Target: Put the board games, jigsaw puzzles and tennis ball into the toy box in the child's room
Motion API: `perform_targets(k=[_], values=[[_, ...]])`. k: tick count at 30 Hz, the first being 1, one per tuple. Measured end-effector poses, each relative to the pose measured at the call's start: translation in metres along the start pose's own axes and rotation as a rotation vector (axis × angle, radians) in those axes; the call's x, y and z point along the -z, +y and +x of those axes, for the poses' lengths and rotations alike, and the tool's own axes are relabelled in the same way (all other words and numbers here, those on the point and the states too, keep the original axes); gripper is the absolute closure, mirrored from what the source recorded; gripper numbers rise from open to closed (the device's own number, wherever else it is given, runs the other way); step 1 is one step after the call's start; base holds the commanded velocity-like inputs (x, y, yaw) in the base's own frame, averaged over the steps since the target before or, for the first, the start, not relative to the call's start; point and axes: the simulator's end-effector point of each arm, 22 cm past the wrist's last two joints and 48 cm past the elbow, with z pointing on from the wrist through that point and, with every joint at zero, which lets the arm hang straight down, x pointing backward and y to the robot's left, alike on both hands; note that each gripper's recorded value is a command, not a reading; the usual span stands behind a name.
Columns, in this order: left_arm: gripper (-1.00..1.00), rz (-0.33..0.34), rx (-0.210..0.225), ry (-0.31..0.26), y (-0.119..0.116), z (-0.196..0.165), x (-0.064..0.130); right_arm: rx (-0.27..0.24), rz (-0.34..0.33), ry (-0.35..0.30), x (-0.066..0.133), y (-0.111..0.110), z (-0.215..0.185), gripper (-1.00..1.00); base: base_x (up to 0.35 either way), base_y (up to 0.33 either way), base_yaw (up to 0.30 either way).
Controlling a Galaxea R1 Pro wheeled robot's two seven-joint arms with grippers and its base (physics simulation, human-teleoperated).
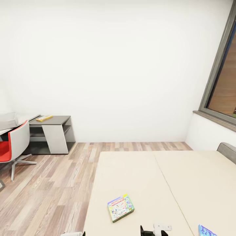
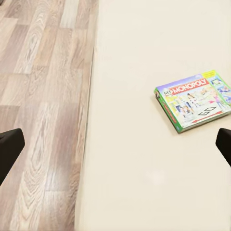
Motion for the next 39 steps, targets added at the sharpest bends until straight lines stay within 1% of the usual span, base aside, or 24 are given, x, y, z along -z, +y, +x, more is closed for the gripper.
perform_targets(k=[7, 18, 39], values=[[-1.0, 0.0, 0.0, 0.0, 0.0, 0.0, 0.0, 0.012, -0.011, 0.003, 0.0004, 0.0061, 0.0044, -1.0, 0.0, -0.093, 0.003], [-1.0, 0.0, 0.0, 0.0, 0.0, 0.0001, 0.0, 0.013, -0.013, 0.002, 0.0005, 0.007, 0.0045, -1.0, 0.0, -0.119, 0.0], [-1.0, -0.001, -0.001, 0.0, 0.0002, 0.0002, 0.0, 0.011, -0.012, 0.002, 0.0004, 0.0065, 0.0045, -1.0, 0.0, -0.249, 0.0]])
